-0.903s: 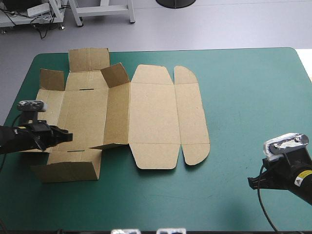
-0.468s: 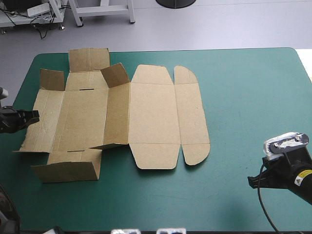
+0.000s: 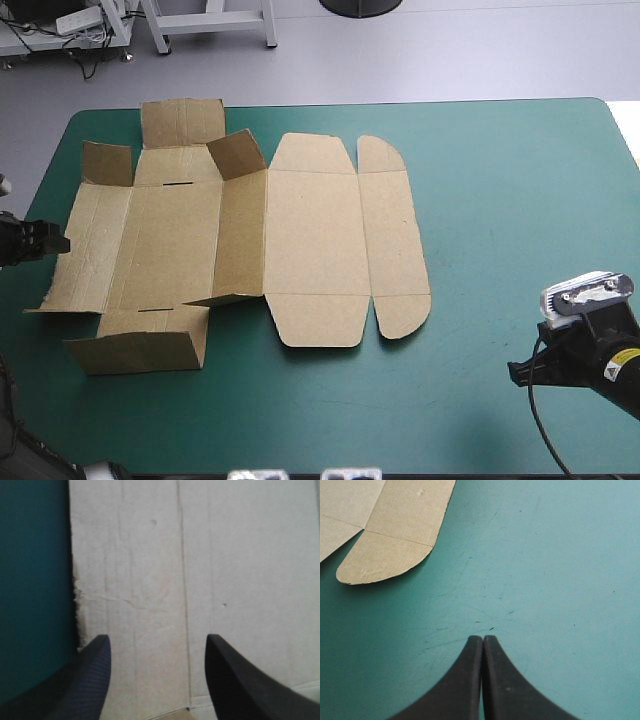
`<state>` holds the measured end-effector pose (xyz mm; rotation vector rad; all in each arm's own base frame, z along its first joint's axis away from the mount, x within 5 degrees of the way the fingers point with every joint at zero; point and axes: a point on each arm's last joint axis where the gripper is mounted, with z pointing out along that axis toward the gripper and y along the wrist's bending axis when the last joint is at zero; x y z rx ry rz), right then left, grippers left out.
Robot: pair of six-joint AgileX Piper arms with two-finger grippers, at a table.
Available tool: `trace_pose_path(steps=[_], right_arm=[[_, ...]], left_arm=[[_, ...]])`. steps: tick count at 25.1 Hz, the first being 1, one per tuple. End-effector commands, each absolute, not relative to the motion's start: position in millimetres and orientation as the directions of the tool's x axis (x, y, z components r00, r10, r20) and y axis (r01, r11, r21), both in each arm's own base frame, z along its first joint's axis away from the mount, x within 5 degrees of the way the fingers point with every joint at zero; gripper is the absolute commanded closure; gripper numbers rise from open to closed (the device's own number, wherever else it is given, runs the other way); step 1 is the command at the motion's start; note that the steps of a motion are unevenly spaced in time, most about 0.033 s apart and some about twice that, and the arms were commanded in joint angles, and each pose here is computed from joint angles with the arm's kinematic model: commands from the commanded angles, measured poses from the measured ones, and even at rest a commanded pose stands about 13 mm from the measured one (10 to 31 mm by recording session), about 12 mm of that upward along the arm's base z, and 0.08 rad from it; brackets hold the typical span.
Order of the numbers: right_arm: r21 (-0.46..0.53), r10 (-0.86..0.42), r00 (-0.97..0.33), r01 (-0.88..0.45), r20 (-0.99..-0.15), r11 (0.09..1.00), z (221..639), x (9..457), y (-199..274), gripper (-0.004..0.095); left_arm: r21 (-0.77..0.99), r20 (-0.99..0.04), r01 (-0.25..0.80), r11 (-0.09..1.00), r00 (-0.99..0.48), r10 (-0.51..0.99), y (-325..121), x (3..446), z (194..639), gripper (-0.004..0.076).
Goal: Fold the box
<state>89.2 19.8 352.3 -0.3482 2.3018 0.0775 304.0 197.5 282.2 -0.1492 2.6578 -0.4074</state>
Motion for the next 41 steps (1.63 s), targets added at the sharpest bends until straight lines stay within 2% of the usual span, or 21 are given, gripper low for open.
trace_pose_path(steps=[1,8,12,17,24,32,35,36,37,38,39,40,41], right_arm=[[-0.057,-0.212,-0.59,-0.27,-0.779,0.961,363.9,92.5,20.7,0.0928],[-0.057,-0.212,-0.59,-0.27,-0.779,0.961,363.9,92.5,20.7,0.0928],[-0.053,-0.209,-0.591,-0.269,-0.779,0.962,363.9,92.5,20.9,0.0928],[-0.046,-0.199,-0.594,-0.263,-0.78,0.964,363.9,93.0,21.0,0.0928],[-0.031,-0.181,-0.6,-0.252,-0.779,0.967,363.7,92.9,21.0,0.0928],[-0.033,-0.182,-0.6,-0.252,-0.779,0.967,363.7,92.9,20.8,0.0928],[-0.039,-0.186,-0.599,-0.249,-0.779,0.968,363.7,93.0,20.3,0.0928],[-0.039,-0.186,-0.599,-0.249,-0.779,0.968,363.7,93.0,20.3,0.0928],[-0.039,-0.186,-0.601,-0.249,-0.778,0.968,363.6,92.9,20.3,0.0928],[-0.039,-0.186,-0.601,-0.249,-0.778,0.968,363.6,92.9,20.3,0.0928],[-0.039,-0.186,-0.601,-0.249,-0.778,0.968,363.6,92.9,20.3,0.0928],[-0.039,-0.186,-0.601,-0.249,-0.778,0.968,363.6,92.9,20.3,0.0928],[-0.039,-0.186,-0.601,-0.249,-0.778,0.968,363.6,92.9,20.3,0.0928]], left_arm=[[-0.293,-0.441,-0.022,0.956,-0.884,-0.155,203.4,304.4,290.9,0.0295],[-0.35,-0.33,-0.073,0.934,-0.924,-0.196,227.6,306.4,245.3,0.0295],[-0.382,-0.31,-0.056,0.922,-0.932,-0.185,231.4,307.6,231.8,0.0295],[-0.506,-0.311,-0.031,0.862,-0.926,-0.216,226.3,315.5,218.8,0.0295],[-0.558,-0.327,-0.017,0.83,-0.914,-0.238,214.3,327.3,218.4,0.0295],[-0.6,-0.264,-0.05,0.799,-0.93,-0.256,182.6,345.9,220.4,0.0295],[-0.578,-0.239,-0.018,0.816,-0.952,-0.19,161.8,354.4,219.1,0.0309],[-0.559,-0.224,-0.005,0.829,-0.962,-0.157,155.1,356.3,217.4,0.0335],[-0.539,-0.206,0.002,0.842,-0.97,-0.13,148.1,358.7,216.2,0.0401],[-0.532,-0.191,-0.001,0.847,-0.974,-0.122,143.1,360.2,215.5,0.0483],[-0.528,-0.192,0.017,0.849,-0.976,-0.099,135.9,362.5,216.2,0.0633],[-0.528,-0.196,0.028,0.849,-0.976,-0.09,132.0,364.2,217.7,0.0713],[-0.541,-0.223,0.061,0.839,-0.972,-0.073,123.0,367.3,222.5,0.0727]])
